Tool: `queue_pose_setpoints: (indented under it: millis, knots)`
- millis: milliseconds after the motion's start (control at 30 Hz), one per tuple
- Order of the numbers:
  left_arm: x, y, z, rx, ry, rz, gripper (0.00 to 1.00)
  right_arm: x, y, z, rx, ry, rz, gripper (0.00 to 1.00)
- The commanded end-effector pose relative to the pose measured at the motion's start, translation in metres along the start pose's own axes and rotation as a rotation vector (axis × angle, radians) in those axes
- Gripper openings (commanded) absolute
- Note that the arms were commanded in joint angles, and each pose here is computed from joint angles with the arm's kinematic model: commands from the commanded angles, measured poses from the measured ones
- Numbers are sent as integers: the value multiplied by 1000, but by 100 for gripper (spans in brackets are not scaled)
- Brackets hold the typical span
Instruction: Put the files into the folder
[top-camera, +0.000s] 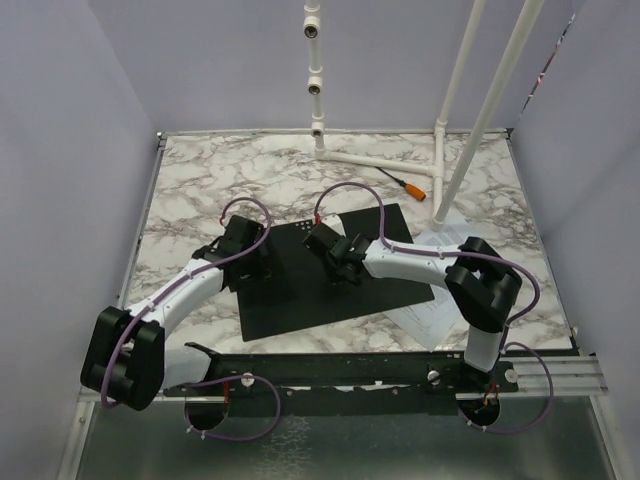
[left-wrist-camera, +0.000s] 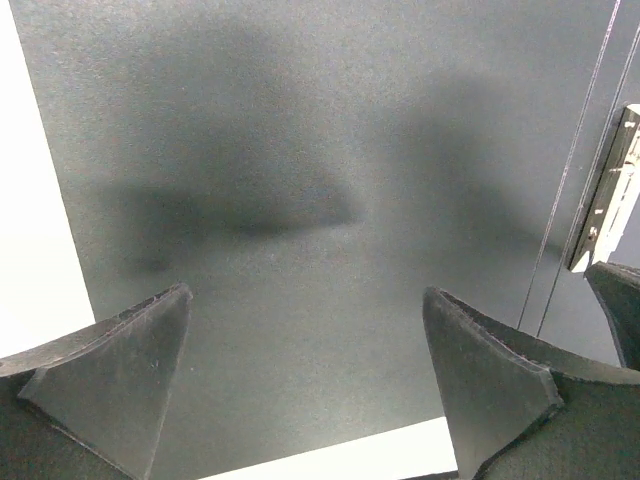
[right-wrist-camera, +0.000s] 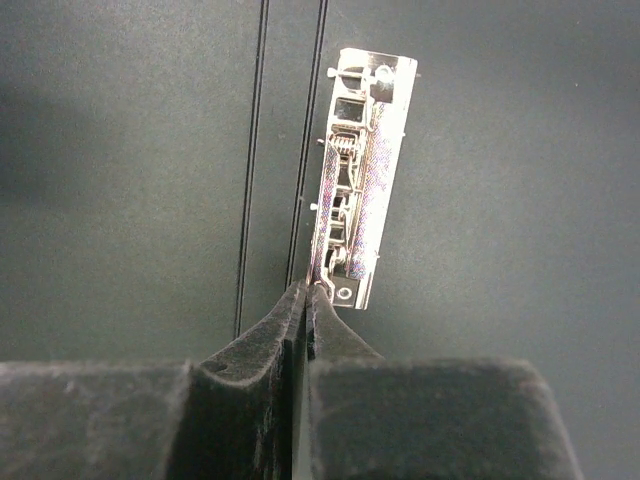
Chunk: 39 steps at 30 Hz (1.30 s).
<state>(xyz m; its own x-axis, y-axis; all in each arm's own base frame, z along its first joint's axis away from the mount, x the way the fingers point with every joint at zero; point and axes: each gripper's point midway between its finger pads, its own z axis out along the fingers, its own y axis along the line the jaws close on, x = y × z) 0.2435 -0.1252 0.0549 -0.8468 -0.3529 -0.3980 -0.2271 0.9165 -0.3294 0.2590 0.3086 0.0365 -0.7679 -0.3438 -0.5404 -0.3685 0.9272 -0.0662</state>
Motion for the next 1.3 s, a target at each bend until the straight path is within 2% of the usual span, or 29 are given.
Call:
queue_pose_setpoints:
  millis: [0,233,1267]
  knots:
    - [8,-5,8,19,22,-9,99,-2,-9,4,60,6,-2,5]
    - [18,-3,17,11,56,-18,99,4,-10,7,71,24,-8,1]
    - [28,25,34,-115,60,-42,99,58,-35,28,176,172,-86,1]
